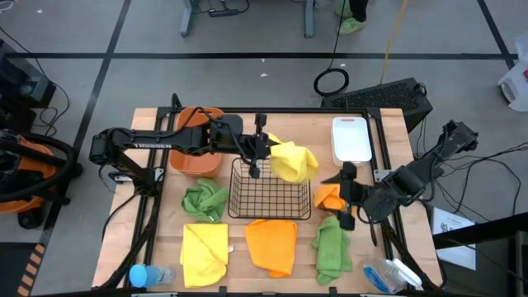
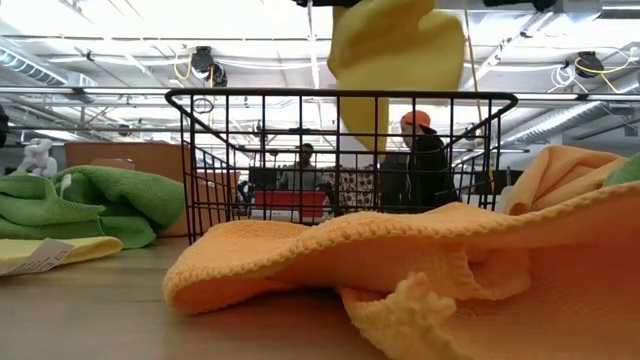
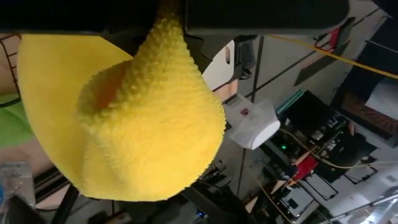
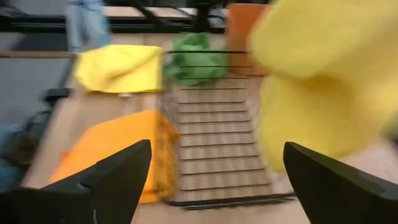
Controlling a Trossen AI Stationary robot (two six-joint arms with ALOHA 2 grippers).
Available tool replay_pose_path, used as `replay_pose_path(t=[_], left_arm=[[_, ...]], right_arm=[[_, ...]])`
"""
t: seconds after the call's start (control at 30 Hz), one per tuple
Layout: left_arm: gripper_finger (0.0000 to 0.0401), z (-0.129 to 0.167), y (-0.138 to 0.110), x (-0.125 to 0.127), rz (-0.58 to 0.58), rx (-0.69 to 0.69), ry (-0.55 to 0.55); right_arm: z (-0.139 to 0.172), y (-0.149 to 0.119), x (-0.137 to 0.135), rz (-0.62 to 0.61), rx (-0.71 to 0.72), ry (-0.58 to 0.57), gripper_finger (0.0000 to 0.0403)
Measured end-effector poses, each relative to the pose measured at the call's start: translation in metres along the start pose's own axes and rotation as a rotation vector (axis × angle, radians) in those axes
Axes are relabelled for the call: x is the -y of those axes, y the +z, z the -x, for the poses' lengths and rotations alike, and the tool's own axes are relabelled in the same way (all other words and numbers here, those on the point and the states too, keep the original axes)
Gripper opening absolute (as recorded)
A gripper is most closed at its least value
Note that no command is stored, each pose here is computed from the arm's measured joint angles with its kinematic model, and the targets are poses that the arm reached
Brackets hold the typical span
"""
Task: Sort microfiber towel by color & place in baskets
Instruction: Put the top yellow microfiber towel into the white bin
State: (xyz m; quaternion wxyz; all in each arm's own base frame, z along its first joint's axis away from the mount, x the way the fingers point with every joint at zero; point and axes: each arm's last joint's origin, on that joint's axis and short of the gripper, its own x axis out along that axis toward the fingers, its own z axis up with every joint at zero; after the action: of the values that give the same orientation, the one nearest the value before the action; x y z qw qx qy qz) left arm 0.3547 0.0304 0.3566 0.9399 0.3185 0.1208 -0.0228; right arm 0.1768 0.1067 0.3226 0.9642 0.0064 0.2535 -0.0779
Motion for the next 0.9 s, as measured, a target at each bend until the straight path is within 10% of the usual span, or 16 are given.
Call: replay_pose_path(t=[0.5,0.9], left_arm=[[0.0012,0.0,0.007,0.01,-0.057,0.098,-0.129],[0.0014,0.0,0.014,0.022,-0.118,0.123,-0.159]], right_arm=[[-0.008,0.054,0.029,0.12,0.222,-0.013,0.0359],[-0.072,0.06,0.068,0.048,0.127,-0.027,0.0379]])
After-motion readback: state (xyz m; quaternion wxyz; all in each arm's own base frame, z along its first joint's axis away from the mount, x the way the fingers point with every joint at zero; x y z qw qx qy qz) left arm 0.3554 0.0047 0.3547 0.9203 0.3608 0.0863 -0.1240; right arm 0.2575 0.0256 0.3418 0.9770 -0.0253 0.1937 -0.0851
